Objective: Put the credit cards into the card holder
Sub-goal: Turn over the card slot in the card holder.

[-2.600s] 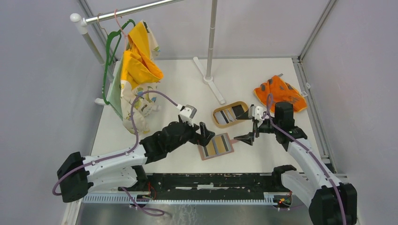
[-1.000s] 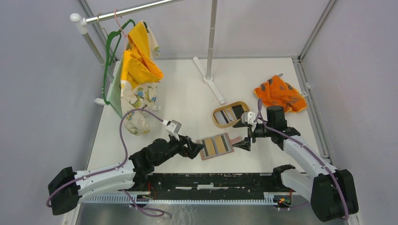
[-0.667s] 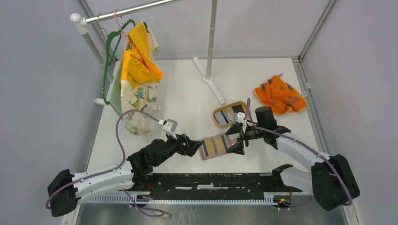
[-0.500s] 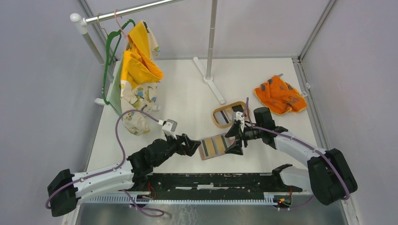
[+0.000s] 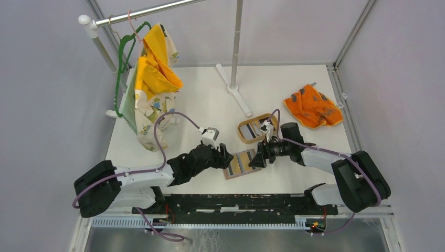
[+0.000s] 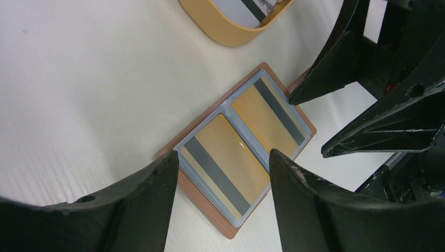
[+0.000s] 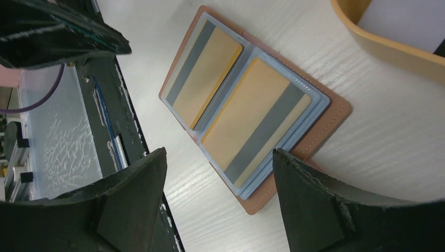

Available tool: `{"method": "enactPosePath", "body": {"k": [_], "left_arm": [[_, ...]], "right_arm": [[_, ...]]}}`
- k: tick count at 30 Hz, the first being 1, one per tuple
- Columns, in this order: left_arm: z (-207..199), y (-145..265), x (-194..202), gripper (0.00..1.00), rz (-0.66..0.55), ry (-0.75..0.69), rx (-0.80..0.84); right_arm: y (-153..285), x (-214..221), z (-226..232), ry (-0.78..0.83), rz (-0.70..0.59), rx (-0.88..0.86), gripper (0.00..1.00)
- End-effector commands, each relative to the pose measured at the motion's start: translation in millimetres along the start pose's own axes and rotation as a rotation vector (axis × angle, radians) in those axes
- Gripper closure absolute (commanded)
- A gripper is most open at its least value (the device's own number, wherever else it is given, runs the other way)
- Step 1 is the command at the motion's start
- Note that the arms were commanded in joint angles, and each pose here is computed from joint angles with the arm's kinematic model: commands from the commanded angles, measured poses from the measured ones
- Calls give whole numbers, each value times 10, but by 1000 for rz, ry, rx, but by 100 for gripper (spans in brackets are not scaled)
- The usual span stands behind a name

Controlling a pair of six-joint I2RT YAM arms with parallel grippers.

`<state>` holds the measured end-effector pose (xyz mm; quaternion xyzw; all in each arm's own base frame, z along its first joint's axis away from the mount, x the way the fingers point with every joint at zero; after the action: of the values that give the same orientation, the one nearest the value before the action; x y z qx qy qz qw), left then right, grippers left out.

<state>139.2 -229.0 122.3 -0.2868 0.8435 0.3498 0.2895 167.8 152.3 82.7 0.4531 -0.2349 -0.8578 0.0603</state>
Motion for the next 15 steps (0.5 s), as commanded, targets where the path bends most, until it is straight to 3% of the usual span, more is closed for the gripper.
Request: {"method": "enactPosePath", "body": {"k": [1, 8, 15], "left_arm": [[-271, -144, -144, 33, -36, 22, 78], [-320, -344, -54, 67, 35, -13, 59], [-301, -403, 41, 79, 76, -1, 64]], "right_arm": [[-7, -198, -64, -23, -41, 78, 23], [-28, -205, -71, -73, -29, 55, 30], [-44, -164, -115, -100, -20, 89, 35]]}}
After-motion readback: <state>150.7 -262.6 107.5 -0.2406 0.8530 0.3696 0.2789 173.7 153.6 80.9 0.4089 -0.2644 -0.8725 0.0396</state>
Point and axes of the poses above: each gripper's point midway between its finger pads, its own y axis back along the fingers, its own z axis along the line the jaws close on, x = y × z, the point moved 8 cm from there along y, back along the fingers, and after that the axes turned 12 degrees about y, right-handed, at the moved point
